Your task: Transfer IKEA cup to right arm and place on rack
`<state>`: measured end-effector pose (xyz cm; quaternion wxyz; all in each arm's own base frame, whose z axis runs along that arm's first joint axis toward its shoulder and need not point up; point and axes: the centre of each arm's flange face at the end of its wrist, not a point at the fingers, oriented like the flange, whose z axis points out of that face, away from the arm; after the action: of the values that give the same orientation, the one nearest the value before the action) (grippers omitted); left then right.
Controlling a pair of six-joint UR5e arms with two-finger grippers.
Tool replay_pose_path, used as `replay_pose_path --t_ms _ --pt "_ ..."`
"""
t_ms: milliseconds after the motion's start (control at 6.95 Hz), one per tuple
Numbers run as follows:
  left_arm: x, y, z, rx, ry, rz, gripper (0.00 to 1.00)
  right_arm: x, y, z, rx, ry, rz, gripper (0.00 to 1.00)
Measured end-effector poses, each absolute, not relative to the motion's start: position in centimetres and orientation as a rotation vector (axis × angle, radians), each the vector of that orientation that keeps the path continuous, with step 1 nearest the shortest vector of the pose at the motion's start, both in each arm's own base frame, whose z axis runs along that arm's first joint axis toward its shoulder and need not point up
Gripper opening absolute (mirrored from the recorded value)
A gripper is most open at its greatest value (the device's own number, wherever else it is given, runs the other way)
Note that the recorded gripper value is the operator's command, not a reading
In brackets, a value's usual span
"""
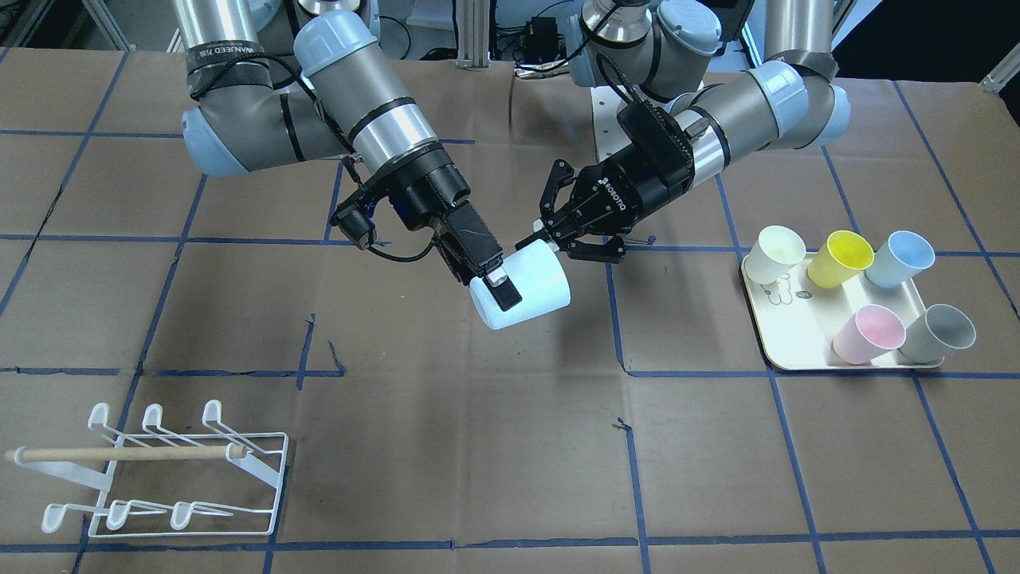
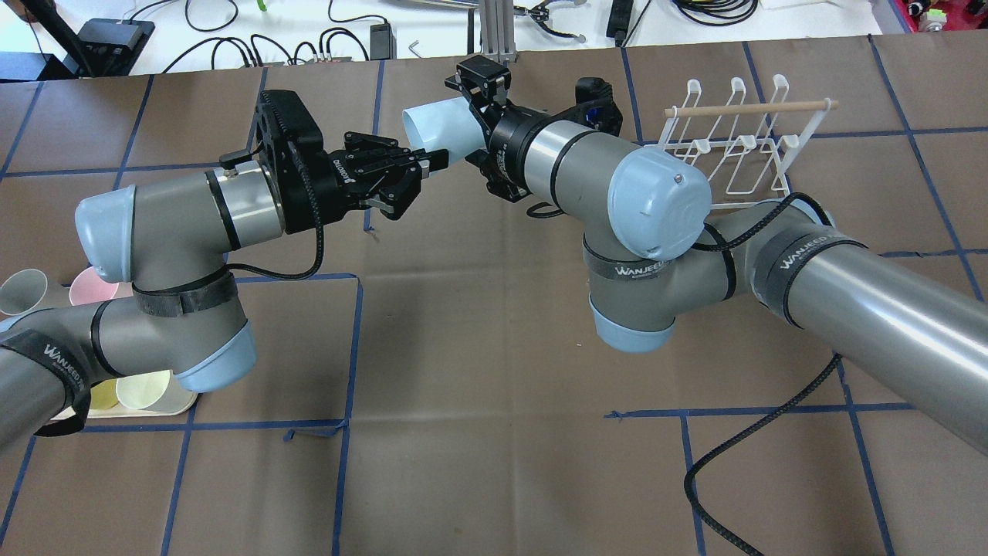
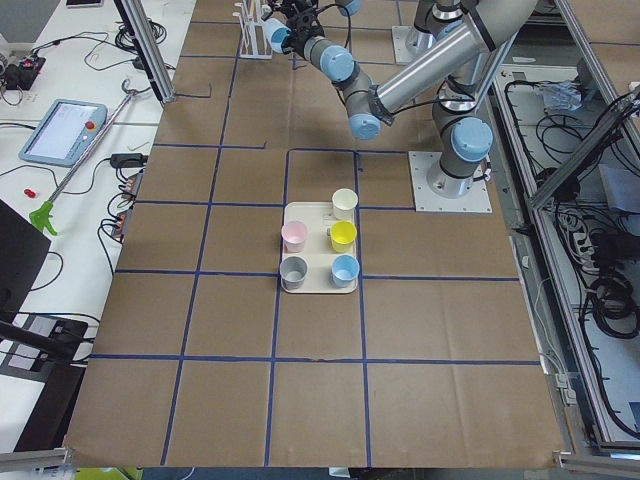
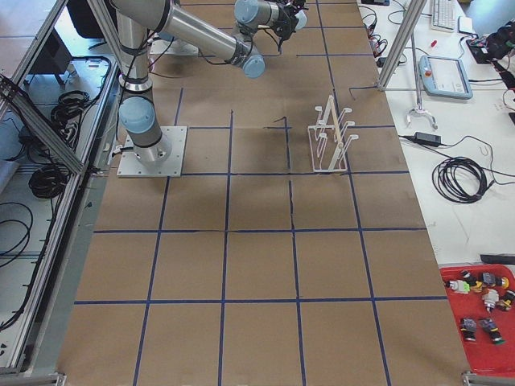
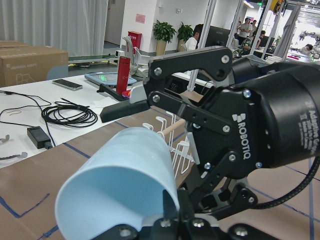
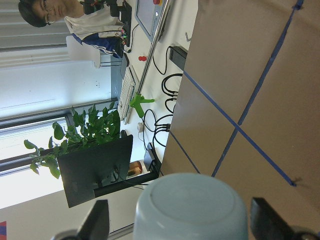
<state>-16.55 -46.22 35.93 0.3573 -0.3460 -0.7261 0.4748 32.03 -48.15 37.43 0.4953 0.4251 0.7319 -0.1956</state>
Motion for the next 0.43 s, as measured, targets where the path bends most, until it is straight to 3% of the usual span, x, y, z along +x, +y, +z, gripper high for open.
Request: replay_pose_path --t_ms 144,432 --pt "-16.55 -46.22 35.93 -0.893 -1.874 1.226 0.02 32.04 -48.18 37.43 1.03 1.774 -0.474 0.8" --pt "-16.54 -46.24 35.97 -0.894 -1.874 1.227 0.03 32.09 -48.2 37.38 1.028 1.774 -0.47 0.71"
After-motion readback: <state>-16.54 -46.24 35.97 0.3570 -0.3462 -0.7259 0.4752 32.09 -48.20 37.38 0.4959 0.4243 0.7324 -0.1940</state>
